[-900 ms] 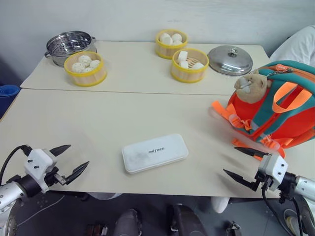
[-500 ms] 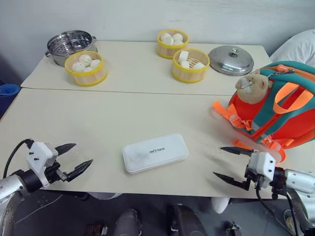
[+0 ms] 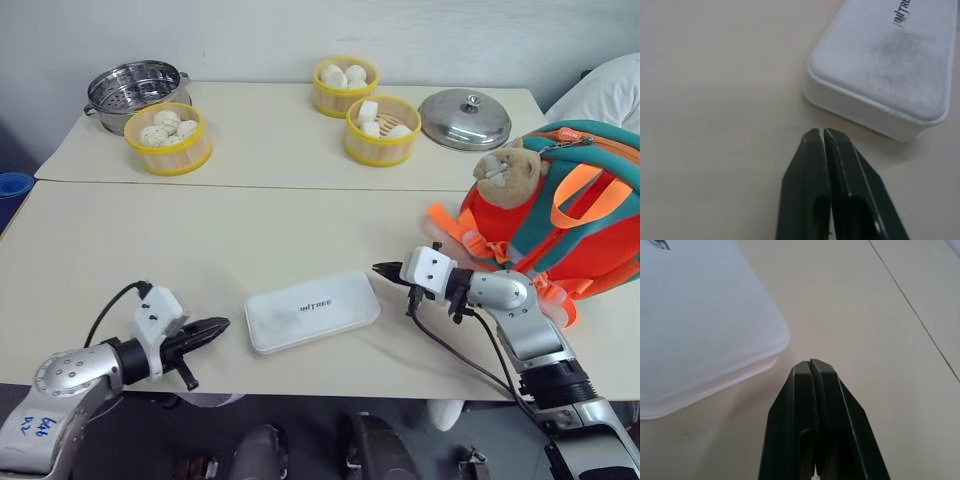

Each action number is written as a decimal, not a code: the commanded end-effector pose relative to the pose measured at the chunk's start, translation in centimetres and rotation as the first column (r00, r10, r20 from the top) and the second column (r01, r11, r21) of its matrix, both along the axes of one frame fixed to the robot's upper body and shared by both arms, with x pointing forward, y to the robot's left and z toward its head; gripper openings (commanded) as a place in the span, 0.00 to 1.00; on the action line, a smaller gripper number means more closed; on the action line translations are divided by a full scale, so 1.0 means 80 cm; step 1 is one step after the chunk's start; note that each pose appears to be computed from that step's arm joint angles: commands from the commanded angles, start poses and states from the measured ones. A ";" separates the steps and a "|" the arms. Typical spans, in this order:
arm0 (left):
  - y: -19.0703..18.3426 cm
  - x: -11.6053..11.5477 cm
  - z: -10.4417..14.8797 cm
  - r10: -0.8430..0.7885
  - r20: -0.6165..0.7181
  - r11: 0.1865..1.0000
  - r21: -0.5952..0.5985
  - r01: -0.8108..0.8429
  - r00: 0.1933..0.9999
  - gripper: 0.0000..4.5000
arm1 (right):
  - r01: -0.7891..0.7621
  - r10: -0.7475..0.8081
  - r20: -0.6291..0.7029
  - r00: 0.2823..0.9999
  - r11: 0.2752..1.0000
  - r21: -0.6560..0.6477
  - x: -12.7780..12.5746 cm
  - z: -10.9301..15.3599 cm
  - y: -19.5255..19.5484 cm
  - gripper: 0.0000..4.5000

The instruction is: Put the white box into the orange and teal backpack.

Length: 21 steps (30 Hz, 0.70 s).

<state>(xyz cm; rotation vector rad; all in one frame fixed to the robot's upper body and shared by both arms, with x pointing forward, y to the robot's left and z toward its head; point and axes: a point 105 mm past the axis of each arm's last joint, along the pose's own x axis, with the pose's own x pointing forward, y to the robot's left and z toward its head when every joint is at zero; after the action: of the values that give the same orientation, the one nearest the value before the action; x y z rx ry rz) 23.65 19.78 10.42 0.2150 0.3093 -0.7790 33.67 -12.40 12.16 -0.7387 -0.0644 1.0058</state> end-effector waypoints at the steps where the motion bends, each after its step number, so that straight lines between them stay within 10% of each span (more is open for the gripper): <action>1: -0.014 0.002 0.002 -0.015 0.008 1.000 0.009 0.015 1.000 0.01 | -0.049 0.050 -0.059 0.997 0.999 0.017 -0.014 -0.008 0.011 0.00; 21: -0.068 0.025 -0.015 -0.227 -0.021 0.973 0.034 0.227 0.974 0.01 | -0.042 0.029 -0.299 0.954 0.998 -0.036 -0.094 -0.033 -0.028 0.00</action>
<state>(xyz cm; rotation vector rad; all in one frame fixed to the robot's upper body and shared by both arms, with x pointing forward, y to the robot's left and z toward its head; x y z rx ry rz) 26.48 15.85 9.43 0.2774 0.3232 -0.9123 26.66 -15.19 8.97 -0.6194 0.2363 1.1252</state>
